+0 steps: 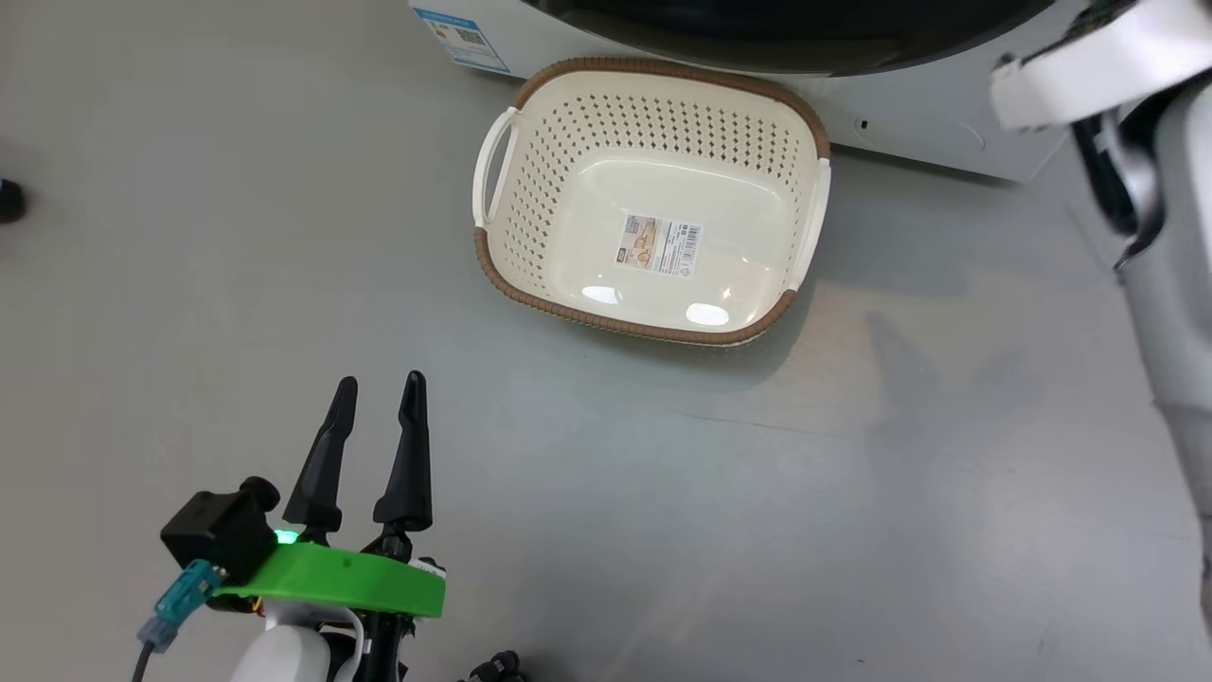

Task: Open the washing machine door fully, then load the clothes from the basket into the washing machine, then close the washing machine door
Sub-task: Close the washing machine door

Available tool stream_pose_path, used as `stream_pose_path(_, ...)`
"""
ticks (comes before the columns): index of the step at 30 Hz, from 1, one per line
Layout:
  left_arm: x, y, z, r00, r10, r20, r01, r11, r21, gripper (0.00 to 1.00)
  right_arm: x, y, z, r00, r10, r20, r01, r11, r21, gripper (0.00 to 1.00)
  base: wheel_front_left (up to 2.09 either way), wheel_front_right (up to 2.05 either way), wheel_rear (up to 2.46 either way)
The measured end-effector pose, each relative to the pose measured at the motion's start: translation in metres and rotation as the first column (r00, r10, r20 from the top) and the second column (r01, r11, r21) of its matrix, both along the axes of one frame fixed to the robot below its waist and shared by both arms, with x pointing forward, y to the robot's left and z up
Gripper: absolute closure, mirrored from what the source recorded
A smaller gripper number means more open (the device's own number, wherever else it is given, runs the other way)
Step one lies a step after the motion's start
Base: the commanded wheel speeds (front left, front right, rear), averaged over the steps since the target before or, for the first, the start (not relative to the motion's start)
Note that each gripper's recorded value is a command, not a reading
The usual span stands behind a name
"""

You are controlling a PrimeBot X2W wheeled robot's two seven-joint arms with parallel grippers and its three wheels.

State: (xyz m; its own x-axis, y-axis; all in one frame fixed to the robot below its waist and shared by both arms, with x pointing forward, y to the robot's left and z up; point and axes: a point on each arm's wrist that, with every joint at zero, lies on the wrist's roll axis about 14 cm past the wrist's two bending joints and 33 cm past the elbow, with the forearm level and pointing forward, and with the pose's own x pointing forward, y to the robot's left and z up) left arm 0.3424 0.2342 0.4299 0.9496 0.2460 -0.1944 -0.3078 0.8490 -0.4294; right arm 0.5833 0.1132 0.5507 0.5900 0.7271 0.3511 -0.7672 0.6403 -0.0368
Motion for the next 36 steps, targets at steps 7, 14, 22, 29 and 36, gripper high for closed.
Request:
stream_pose_path(7, 0.005, 0.007, 0.008, 1.000, -0.004, 0.030, 0.003, 0.999, 0.039, 0.00, -0.049, -0.005, -0.011, 0.997, 0.032, -0.076, -0.031, 0.999, 0.021, 0.00, 0.00, 0.00, 0.00)
stream_pose_path(14, 0.010, 0.010, 0.017, 0.998, -0.019, 0.059, 0.015, 0.997, 0.077, 0.00, -0.076, -0.033, -0.014, 0.993, -0.033, -0.110, 0.034, 0.999, 0.005, 0.00, 0.00, 0.00, 0.00)
stream_pose_path(22, 0.015, 0.011, 0.035, 0.992, -0.036, 0.123, 0.024, 0.994, 0.102, 0.00, -0.107, -0.091, -0.019, 0.970, -0.198, -0.144, 0.193, 0.980, -0.051, 0.00, 0.00, 0.00, 0.00)
stream_pose_path(29, 0.002, -0.003, 0.036, 0.989, -0.078, 0.126, 0.066, 0.993, 0.096, 0.00, -0.144, -0.154, -0.038, 0.905, -0.375, -0.199, 0.355, 0.926, -0.129, 0.00, 0.00, 0.00, 0.00)
stream_pose_path(36, -0.009, -0.025, 0.035, 0.981, -0.150, 0.124, 0.138, 0.985, 0.101, 0.00, -0.178, -0.213, -0.037, 0.835, -0.521, -0.177, 0.493, 0.851, -0.180, 0.00, 0.00, 0.00, 0.00)
